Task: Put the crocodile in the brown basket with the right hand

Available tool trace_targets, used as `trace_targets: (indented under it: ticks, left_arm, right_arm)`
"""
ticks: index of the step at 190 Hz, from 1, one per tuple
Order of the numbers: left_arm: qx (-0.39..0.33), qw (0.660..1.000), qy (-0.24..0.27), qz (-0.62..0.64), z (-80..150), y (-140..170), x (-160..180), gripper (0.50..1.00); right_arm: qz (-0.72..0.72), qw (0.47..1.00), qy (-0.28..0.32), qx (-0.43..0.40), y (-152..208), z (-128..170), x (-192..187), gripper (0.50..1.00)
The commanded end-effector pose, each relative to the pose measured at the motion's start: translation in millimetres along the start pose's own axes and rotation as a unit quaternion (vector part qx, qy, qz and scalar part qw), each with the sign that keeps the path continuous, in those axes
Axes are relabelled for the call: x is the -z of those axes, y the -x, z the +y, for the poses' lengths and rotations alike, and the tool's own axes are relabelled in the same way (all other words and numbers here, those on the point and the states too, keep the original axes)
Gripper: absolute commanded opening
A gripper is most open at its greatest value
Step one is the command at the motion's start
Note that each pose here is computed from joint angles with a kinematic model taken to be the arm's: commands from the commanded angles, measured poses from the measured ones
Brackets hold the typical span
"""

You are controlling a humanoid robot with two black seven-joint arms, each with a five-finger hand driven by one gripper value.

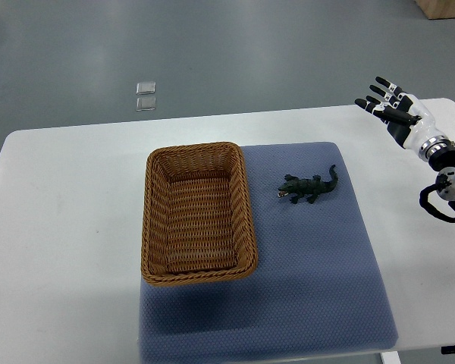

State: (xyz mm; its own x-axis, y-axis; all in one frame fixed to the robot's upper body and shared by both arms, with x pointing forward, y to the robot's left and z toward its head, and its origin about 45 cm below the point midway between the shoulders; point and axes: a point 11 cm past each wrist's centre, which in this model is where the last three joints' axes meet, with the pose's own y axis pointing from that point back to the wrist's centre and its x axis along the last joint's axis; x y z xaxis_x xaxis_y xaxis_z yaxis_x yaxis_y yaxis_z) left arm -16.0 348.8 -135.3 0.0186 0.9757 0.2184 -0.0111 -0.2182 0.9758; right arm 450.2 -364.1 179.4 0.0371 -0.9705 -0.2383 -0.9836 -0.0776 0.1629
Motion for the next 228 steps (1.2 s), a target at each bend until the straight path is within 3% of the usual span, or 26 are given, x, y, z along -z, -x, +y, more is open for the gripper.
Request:
trace_targets:
  ticks: [1, 94, 168, 228]
  left_arm:
    - [0.000, 1.000, 0.000, 0.000, 0, 0, 0, 1.000]
    - [-0.002, 1.000, 0.000, 0.000, 0, -1, 0, 1.000]
    - [-0.003, 1.000, 0.000, 0.000, 0, -1, 0, 1.000]
    - [-0.003, 1.000, 0.000, 0.000, 0, -1, 0, 1.000]
  right_arm:
    - [0.001, 1.000, 0.000, 0.002, 0, 0, 1, 0.926]
    - [0.032, 0.999, -0.006, 0.038, -1, 0, 16, 0.926]
    - [0.181, 0.972, -0.024, 0.146, 31, -5, 40, 0.926]
    - [0.341, 0.899, -0.058, 0.269, 81, 2, 43, 0.924]
